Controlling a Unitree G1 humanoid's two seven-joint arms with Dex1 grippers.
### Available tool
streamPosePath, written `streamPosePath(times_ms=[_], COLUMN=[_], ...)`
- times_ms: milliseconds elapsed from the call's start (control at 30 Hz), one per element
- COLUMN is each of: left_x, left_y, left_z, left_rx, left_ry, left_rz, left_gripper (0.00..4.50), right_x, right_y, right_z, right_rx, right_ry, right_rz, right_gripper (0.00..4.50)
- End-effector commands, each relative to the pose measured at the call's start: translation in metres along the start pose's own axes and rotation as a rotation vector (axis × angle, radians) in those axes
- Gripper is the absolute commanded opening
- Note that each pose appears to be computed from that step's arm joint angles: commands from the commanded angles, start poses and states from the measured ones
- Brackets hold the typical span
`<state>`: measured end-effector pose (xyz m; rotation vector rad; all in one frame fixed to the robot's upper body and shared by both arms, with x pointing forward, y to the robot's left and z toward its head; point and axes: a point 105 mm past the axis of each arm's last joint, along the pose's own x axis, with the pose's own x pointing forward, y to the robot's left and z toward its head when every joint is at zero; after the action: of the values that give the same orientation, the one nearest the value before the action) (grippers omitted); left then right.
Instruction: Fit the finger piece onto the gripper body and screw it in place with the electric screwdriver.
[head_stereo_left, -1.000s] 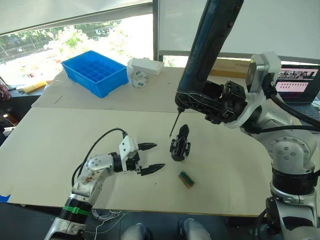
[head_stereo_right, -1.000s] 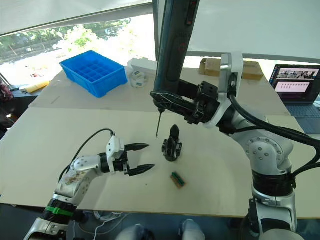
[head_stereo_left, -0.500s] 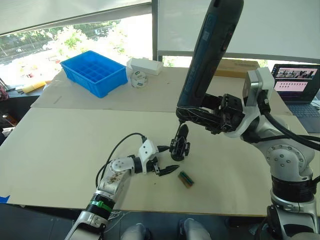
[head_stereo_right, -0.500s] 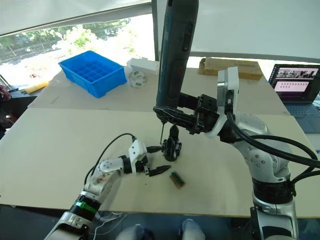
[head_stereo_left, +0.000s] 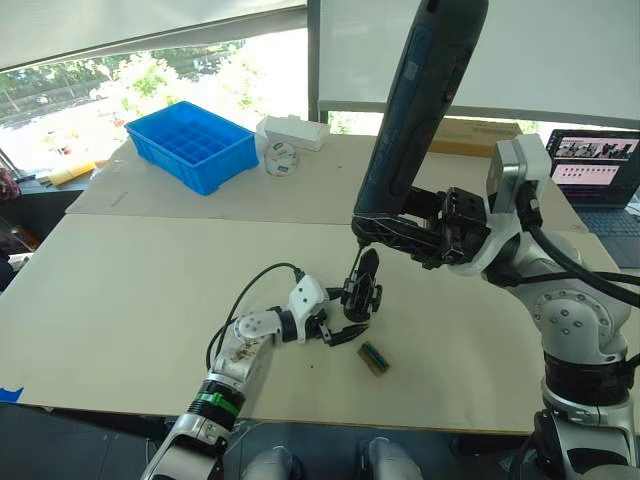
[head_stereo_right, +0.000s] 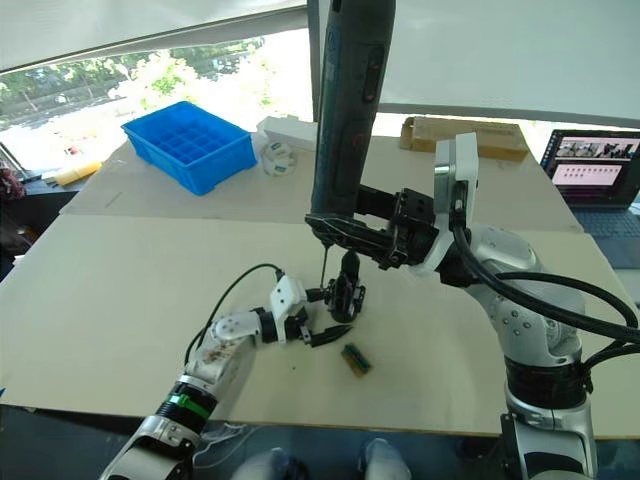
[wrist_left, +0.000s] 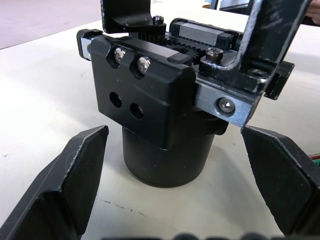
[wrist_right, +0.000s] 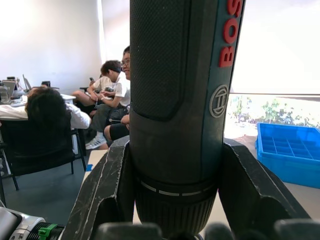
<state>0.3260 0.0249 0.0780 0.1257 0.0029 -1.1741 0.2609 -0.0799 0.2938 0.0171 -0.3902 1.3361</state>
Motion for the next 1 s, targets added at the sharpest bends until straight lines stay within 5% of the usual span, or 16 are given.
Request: streamPosePath(times_ms=[33,133,600,800,933,1000], left_x=[0.004,0.004,0.0,0.001,-0.003,-0.006], left_y=[-0.003,-0.003,0.014,0.019,0.018,0.018], left_z=[-0.004,-0.005,0.004,0.003,0.003,0.004], left_rx=[-0.002,-0.005,0.102,0.101,0.082,0.095], left_ry=[0.014,0.015,0.032,0.026,-0.006,-0.013], left_rz=[-0.018,-0.029,-0.238,-0.205,-0.173,-0.14], left_gripper=[3.59,2.32,2.32,2.32,4.24,4.43], right_x=[-0.001,-0.001,-0.002,-0.002,-0.002,-0.002], right_y=[0.007,0.007,0.017,0.02,0.021,0.022], right_z=[0.02,0.02,0.021,0.021,0.021,0.021], right_rx=[-0.086,-0.081,-0.051,-0.04,-0.035,-0.032], right_ry=[-0.052,-0.052,-0.058,-0.066,-0.069,-0.071], right_rz=[0.01,0.01,0.043,0.045,0.041,0.04], right_gripper=[1.91,1.91,1.91,1.91,1.91,1.91])
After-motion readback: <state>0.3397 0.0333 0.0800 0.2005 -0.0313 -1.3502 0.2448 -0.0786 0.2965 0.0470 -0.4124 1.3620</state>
